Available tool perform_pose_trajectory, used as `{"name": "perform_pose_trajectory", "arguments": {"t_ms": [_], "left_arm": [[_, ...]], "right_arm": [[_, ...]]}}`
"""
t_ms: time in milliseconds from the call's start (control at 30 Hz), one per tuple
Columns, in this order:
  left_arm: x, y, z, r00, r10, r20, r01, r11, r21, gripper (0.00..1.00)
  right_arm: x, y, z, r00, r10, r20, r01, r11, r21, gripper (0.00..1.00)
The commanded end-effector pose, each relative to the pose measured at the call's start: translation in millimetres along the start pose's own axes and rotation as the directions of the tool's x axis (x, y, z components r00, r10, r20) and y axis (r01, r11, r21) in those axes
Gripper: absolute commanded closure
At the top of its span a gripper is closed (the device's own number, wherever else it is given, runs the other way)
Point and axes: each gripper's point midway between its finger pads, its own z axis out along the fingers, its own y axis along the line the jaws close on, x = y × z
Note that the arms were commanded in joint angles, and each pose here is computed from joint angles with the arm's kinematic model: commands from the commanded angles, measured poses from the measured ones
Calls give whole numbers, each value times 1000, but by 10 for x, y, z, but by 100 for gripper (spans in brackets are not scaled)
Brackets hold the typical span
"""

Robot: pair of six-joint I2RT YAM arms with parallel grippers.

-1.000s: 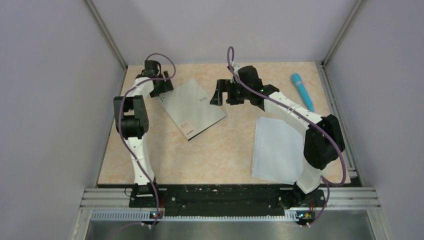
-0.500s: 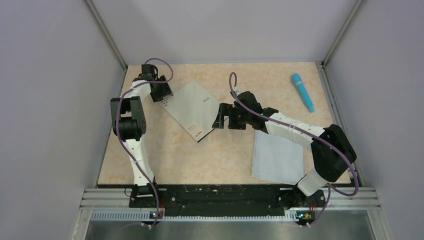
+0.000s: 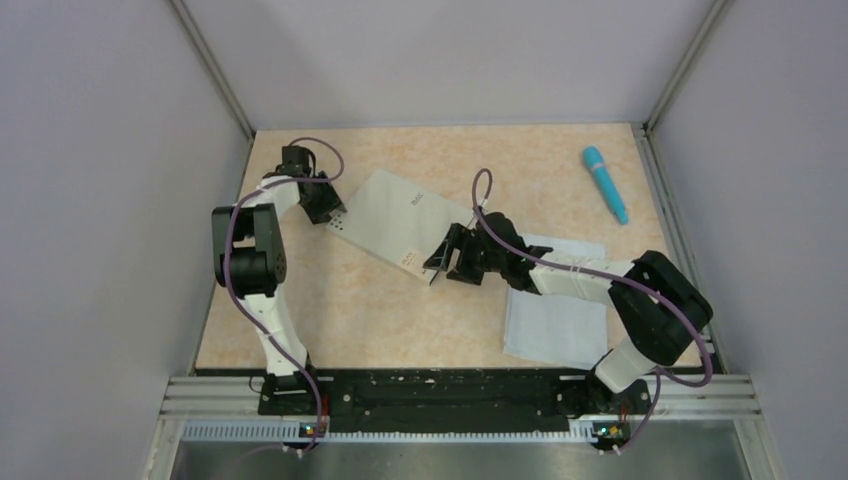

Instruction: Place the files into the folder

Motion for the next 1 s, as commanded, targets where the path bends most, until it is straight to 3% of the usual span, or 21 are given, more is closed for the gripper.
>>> {"name": "perform_pose_trajectory", "arguments": {"t_ms": [0,333,967], "left_arm": [[2,-3,-152,1000,2,8,-1,1000,-16,49],[-19,-2,-151,1000,8,7,-8,1000,-21,49],[-16,13,-94,1000,9,-5,-9,1000,-28,49]], "right_arm": [[-145,137,70,992,87,93,-82,995,-64,26],[-318,-9,253,965,216,148,-201,973,-111,29],[-347,-186,428,929,349,122,-325,928,-181,32]]}}
